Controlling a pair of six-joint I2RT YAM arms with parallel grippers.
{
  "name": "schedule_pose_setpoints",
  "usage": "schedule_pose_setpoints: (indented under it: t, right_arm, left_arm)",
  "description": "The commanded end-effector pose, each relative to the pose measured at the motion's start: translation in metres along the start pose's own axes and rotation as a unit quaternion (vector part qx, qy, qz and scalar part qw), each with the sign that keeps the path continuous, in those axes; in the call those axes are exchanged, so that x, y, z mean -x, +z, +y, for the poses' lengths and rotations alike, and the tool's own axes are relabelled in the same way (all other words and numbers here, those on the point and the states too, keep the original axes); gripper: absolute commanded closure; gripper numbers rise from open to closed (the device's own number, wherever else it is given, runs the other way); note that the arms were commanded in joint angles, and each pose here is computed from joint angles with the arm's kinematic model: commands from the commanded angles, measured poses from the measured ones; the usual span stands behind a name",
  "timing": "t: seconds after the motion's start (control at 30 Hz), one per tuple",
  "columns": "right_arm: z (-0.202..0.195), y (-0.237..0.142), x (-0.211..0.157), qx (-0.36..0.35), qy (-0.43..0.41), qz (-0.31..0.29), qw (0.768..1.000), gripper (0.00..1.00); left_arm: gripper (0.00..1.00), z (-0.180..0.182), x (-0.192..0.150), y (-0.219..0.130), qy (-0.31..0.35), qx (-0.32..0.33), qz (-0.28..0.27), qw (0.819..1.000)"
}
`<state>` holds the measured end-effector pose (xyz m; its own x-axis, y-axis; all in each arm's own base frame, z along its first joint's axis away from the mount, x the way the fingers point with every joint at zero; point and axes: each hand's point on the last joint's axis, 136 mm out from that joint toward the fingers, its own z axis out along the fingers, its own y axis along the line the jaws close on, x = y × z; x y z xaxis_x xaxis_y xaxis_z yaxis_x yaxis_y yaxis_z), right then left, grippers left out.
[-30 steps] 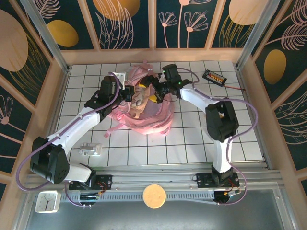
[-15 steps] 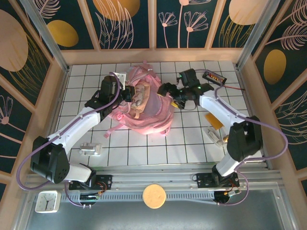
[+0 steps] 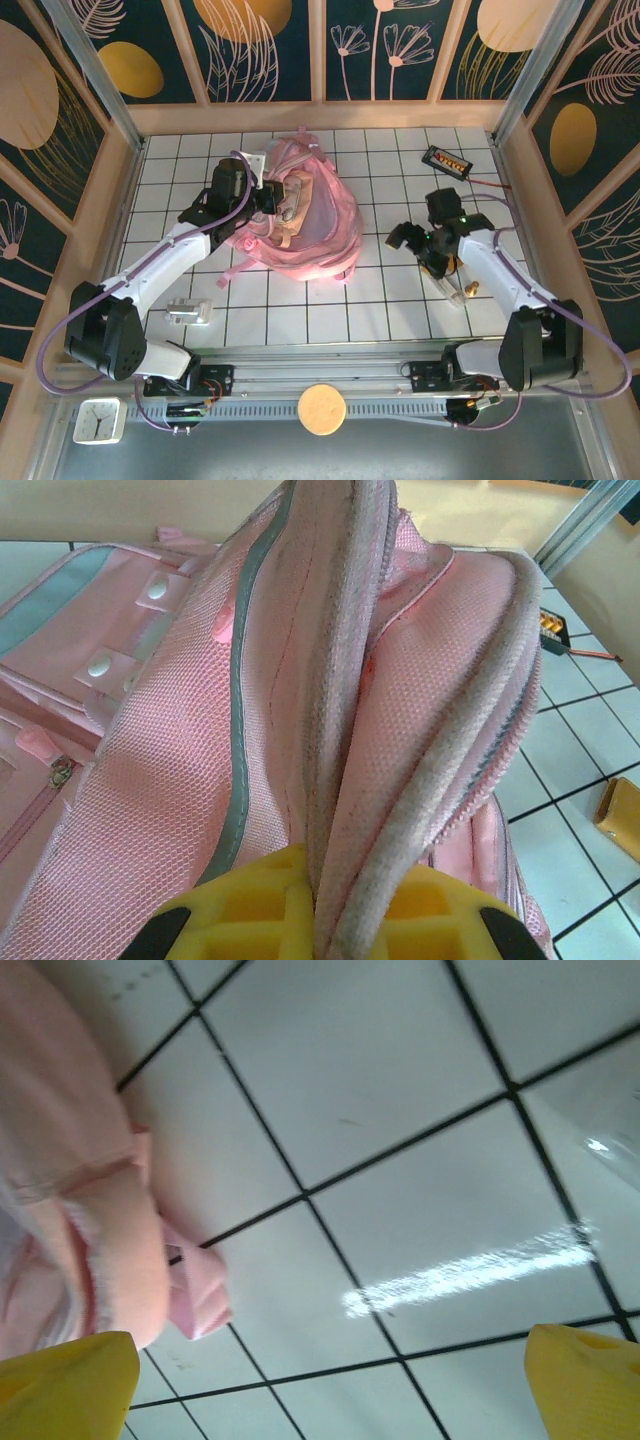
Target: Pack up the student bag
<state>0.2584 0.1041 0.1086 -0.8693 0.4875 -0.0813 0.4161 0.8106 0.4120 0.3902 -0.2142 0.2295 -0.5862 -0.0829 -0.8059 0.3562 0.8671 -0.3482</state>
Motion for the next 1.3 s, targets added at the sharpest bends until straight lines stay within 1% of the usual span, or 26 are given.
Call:
schedule_pose_setpoints:
  t: [0.0,0.07,0.13,0.2,0.27,0.3,0.33,0.5,0.63,0.73,0.87,1.07,1.17,1.27]
  right_arm:
    - [-0.001,0.001,-0.012,0.02,0.016,0.018,1.0,0.01]
    - [0.003,0.005,-0.017,0.036,0.023,0.029,0.999,0.01]
    - [-0.002,0.009,-0.021,0.029,0.032,0.033,0.998,0.01]
    - [-0.023,0.01,-0.023,-0.019,0.042,0.032,0.998,0.01]
    - [-0.054,0.005,-0.019,-0.098,0.06,0.01,0.993,0.01]
    - [-0.067,0.002,-0.018,-0.129,0.073,-0.001,0.989,0.01]
    - [-0.075,0.001,-0.016,-0.145,0.079,-0.009,0.986,0.01]
    - [-0.099,0.007,-0.008,-0.149,0.139,-0.051,0.978,0.01]
    - [-0.127,0.008,0.008,-0.145,0.205,-0.085,0.964,0.01]
    - [-0.141,0.009,0.025,-0.13,0.229,-0.107,0.959,0.01]
    - [-0.139,0.015,0.043,-0.087,0.225,-0.121,0.963,0.01]
    - [-0.12,0.039,0.051,-0.032,0.198,-0.086,0.976,0.01]
    - [-0.097,0.049,0.052,-0.003,0.18,-0.068,0.981,0.01]
    - [-0.058,0.056,0.047,0.018,0.147,-0.045,0.988,0.01]
  left_arm:
    - [1.0,-0.027,0.026,-0.002,0.014,-0.062,-0.047,0.997]
    - [1.0,-0.027,0.017,0.003,0.005,-0.068,-0.033,0.997]
    - [1.0,-0.026,0.011,0.007,-0.003,-0.072,-0.023,0.997]
    - [1.0,-0.026,0.007,0.008,-0.007,-0.072,-0.017,0.997]
    - [1.0,-0.025,0.005,0.008,-0.007,-0.071,-0.017,0.997]
    - [1.0,-0.025,0.006,0.007,-0.007,-0.072,-0.019,0.997]
    - [1.0,-0.025,0.006,0.006,-0.006,-0.072,-0.02,0.997]
    - [1.0,-0.025,0.006,0.007,-0.005,-0.074,-0.021,0.997]
    - [1.0,-0.026,0.006,0.007,-0.007,-0.078,-0.021,0.997]
    - [1.0,-0.026,0.004,0.005,-0.005,-0.077,-0.02,0.997]
    - [1.0,-0.024,0.002,0.002,0.001,-0.073,-0.021,0.997]
    - [1.0,-0.022,0.001,-0.001,0.005,-0.064,-0.023,0.998]
    - [1.0,-0.021,0.003,-0.001,0.005,-0.062,-0.025,0.998]
    - [1.0,-0.02,0.004,-0.001,0.005,-0.059,-0.027,0.998]
